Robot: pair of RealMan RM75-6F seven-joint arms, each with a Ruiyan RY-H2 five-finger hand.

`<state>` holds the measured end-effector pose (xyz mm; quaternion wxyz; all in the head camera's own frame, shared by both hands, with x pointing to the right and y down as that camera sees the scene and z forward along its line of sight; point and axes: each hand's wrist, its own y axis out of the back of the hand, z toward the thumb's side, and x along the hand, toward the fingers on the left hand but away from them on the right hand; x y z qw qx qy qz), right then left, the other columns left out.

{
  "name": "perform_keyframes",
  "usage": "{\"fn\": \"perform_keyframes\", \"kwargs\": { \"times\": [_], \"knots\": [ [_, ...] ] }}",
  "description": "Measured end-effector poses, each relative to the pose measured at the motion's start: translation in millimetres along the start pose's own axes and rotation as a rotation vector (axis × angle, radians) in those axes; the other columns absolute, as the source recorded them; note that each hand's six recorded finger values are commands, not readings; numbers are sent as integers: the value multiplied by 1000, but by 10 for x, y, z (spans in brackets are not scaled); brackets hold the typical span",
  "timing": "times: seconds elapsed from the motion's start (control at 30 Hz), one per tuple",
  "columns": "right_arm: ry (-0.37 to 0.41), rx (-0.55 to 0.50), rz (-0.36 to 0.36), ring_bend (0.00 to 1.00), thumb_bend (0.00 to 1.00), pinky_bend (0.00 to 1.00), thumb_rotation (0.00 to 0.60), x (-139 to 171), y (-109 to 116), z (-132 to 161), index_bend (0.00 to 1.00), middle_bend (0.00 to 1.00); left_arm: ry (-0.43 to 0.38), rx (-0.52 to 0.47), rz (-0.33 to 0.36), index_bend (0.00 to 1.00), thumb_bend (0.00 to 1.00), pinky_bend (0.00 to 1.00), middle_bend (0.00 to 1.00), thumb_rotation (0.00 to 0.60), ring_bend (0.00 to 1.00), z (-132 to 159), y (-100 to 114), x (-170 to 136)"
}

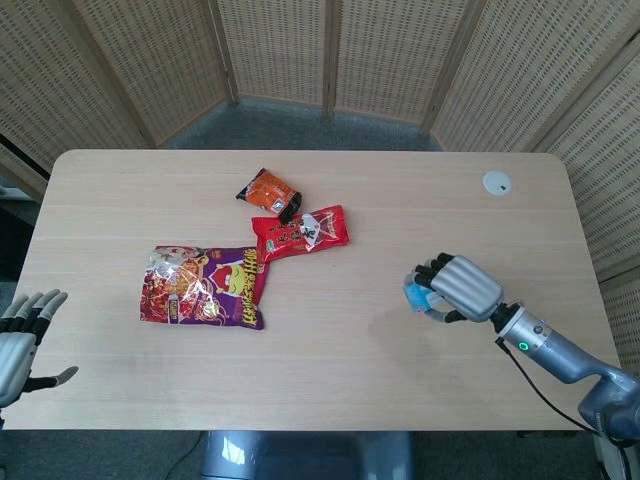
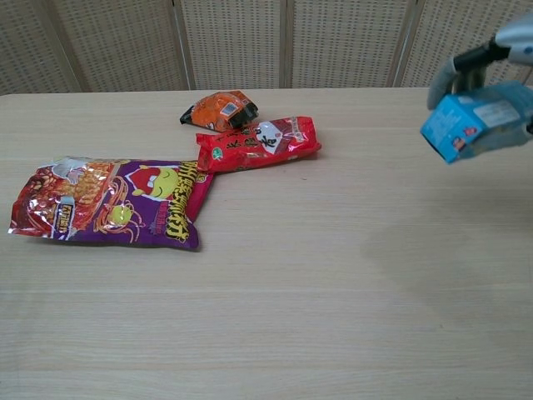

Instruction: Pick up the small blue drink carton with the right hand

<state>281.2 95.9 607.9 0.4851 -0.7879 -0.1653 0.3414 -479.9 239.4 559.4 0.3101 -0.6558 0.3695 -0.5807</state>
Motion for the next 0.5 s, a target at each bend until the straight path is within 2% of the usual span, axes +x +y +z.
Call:
{"fn": "perform_keyframes", "kwargs": {
  "times": [0.23,0.5],
  "knots": [
    [-4,46,-85,526,430,432,600,-202,542,110,515,604,-10,-10,-2,53,0,0,0,600,0,7,21,-9],
    [7,67,-108,527,437,432,600,-262,771,250,515,604,-9,-14,-9,53,0,0,0,600,0,-1,12,-14]
  ]
}}
